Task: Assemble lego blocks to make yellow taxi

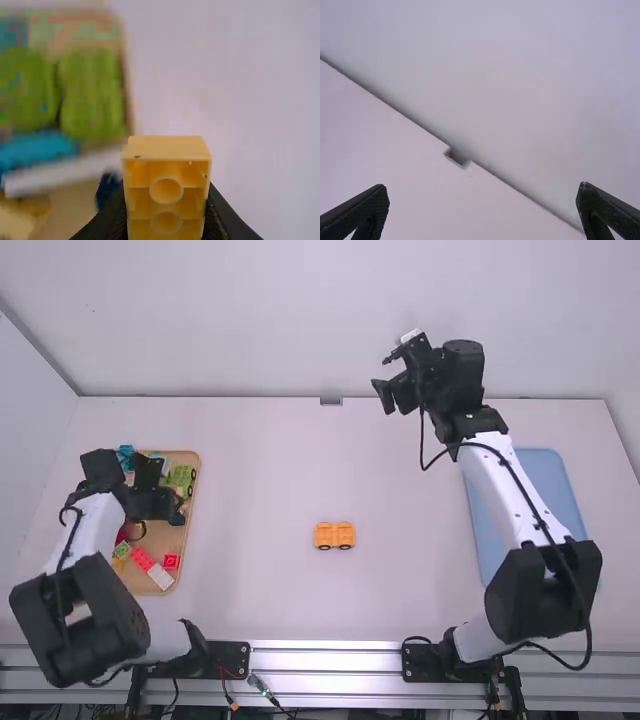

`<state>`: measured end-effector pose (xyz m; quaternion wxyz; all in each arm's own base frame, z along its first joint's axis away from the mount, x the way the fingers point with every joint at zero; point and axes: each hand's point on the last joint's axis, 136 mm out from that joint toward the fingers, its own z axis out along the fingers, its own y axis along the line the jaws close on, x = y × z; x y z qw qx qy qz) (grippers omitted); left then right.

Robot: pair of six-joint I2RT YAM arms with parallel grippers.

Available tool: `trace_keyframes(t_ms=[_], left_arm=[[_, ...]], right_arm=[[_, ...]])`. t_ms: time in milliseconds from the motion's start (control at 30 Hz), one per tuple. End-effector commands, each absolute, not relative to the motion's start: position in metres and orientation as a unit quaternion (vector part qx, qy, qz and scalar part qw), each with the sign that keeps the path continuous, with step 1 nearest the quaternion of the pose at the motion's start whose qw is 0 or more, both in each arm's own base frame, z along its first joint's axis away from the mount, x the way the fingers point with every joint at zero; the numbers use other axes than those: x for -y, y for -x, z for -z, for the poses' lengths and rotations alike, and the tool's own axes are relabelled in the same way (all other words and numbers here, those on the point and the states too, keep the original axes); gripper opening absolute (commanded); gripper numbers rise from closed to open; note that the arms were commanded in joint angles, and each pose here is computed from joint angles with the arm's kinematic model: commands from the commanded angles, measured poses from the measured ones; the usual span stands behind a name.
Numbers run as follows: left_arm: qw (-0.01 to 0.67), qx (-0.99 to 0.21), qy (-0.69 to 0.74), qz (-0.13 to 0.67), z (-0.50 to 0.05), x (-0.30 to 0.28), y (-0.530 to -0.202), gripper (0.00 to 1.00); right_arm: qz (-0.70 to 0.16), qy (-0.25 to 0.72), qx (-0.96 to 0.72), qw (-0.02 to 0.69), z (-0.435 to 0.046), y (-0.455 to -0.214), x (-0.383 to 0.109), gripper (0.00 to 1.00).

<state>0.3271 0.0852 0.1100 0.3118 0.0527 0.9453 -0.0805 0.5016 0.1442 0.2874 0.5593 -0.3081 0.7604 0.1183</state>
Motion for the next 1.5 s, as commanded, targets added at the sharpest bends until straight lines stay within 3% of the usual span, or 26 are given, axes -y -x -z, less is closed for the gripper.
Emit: trace_keyframes(t_ms=[0,133,233,367,633,867,1033,1367,1467], left_arm=[[0.403,-0.882,-0.180,0.166,-0.157,-0.020,-0.342,0.20],[0.459,-0.817,-0.275,0.213,-0.186,0.043,-0.353,0.19],[0.485,-0.761,-0.340,0.263,-0.201,0.095,-0.359,0.17],[0.511,-0.695,-0.394,0.318,-0.212,0.142,-0.367,0.12],[0.538,-0.612,-0.409,0.410,-0.218,0.178,-0.399,0.06],[0.529,-0.570,-0.421,0.466,-0.226,0.193,-0.423,0.03],[0.504,-0.551,-0.448,0.492,-0.232,0.215,-0.423,0.02],[0.517,-0.536,-0.465,0.479,-0.236,0.219,-0.423,0.02],[0.518,-0.535,-0.465,0.478,-0.236,0.219,-0.424,0.02]], right_arm=[[-0.255,0.353,-0.728,0.530,-0.267,-0.493,-0.179,0.99],[-0.393,0.386,-0.667,0.502,-0.254,-0.482,-0.208,0.99],[-0.495,0.453,-0.572,0.472,-0.246,-0.455,-0.230,0.99],[-0.564,0.507,-0.493,0.426,-0.244,-0.425,-0.236,0.99],[-0.578,0.511,-0.489,0.408,-0.243,-0.416,-0.254,0.98],[-0.578,0.521,-0.478,0.408,-0.244,-0.411,-0.263,0.92],[-0.581,0.530,-0.468,0.404,-0.244,-0.403,-0.275,0.89],[-0.570,0.512,-0.490,0.415,-0.243,-0.414,-0.276,0.59],[-0.572,0.513,-0.489,0.413,-0.243,-0.413,-0.275,0.59]])
